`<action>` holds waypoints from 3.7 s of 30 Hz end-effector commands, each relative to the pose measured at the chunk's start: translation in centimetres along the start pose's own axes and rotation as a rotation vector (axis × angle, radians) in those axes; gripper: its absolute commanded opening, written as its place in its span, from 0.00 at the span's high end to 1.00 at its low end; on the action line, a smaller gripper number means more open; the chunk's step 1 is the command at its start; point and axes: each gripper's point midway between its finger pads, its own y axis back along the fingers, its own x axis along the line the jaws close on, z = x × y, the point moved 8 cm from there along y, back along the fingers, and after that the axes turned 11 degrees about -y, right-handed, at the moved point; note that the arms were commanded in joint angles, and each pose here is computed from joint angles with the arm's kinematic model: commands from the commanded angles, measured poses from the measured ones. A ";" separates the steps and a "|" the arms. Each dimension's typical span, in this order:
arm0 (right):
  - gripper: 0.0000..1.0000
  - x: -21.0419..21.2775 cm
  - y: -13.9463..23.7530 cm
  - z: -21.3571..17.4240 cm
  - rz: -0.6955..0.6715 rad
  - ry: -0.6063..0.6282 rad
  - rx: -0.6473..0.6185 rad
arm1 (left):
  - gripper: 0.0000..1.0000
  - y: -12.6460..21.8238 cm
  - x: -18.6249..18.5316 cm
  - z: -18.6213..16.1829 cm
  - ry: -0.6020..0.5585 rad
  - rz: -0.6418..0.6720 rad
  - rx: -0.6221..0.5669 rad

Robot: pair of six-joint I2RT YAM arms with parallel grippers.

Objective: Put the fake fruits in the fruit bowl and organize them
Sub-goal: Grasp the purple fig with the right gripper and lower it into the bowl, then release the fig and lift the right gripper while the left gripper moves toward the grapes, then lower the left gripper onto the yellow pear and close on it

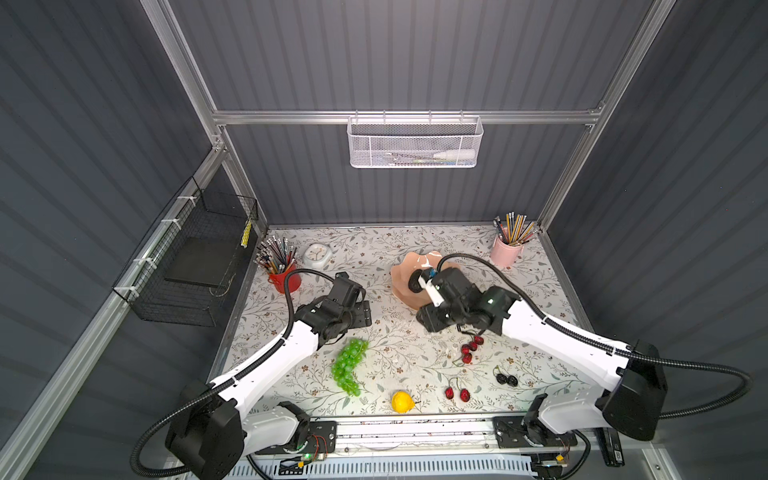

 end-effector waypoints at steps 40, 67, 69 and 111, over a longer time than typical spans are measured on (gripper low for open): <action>0.33 -7.1 -15.6 2.8 -0.275 -0.010 0.148 | 0.14 3.3 1.5 0.0 -0.044 0.100 -0.007; 0.12 -4.5 -3.7 1.4 -0.062 -0.059 -0.112 | 0.13 3.6 -7.7 -6.5 -0.416 -0.388 0.438; 0.11 -4.8 -3.1 0.7 -0.051 -0.079 -0.128 | 0.13 3.5 -8.3 -7.9 -0.455 -0.402 0.475; 0.10 -7.5 -3.0 -1.1 0.002 -0.210 -0.187 | 0.60 -0.4 -14.5 -17.7 -0.828 -0.342 0.676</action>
